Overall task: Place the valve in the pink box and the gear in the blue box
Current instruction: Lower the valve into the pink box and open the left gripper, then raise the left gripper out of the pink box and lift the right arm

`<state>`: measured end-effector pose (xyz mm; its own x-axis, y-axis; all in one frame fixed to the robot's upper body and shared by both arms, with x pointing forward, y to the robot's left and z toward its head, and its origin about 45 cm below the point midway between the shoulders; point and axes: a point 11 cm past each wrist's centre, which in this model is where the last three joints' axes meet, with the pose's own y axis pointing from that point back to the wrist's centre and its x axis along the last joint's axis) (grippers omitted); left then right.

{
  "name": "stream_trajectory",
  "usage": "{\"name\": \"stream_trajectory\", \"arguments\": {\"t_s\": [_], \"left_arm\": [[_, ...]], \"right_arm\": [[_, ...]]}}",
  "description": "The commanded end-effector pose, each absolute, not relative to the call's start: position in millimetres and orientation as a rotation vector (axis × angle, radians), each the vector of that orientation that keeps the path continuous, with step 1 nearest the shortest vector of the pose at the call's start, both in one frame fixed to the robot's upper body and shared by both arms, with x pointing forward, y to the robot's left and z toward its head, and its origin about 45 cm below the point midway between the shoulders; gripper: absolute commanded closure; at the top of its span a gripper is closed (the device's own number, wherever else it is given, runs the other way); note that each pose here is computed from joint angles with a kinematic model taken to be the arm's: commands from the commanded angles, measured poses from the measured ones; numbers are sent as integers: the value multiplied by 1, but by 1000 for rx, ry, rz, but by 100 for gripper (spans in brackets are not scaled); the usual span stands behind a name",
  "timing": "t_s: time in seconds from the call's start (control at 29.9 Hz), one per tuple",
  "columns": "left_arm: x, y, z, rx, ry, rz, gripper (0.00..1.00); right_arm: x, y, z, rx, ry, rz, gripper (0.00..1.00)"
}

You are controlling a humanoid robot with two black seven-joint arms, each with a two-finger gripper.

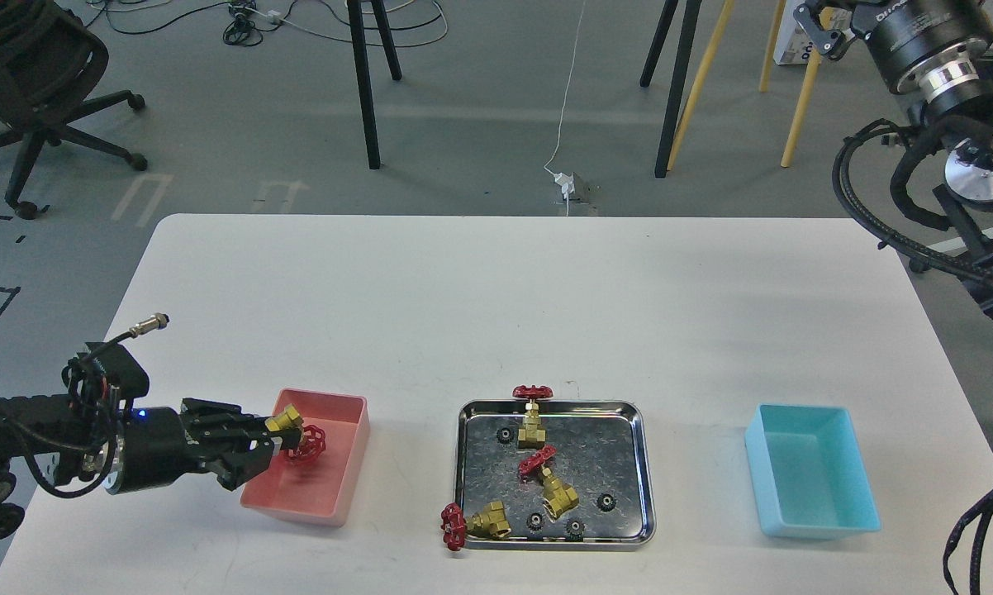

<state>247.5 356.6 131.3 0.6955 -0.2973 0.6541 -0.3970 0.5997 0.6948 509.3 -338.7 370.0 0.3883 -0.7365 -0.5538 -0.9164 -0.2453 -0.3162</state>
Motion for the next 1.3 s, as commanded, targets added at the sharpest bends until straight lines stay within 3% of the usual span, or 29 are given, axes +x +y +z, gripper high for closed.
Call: {"name": "stream_trajectory", "arguments": {"t_s": [0.0, 0.17, 0.87, 1.07, 1.27], "left_arm": [[250, 351, 122, 948, -848, 57, 90], [251, 348, 118, 942, -854, 57, 86], [254, 341, 127, 909, -861, 103, 45], [277, 334, 167, 846, -877, 267, 36], [324, 298, 229, 658, -709, 479, 33]], "right_arm": [[509, -339, 369, -2053, 1412, 392, 0], [509, -340, 369, -2050, 1417, 391, 0], [507, -335, 364, -2111, 1425, 381, 0], [497, -295, 342, -2461, 1413, 288, 0], [469, -261, 310, -3086, 1340, -240, 0]]}}
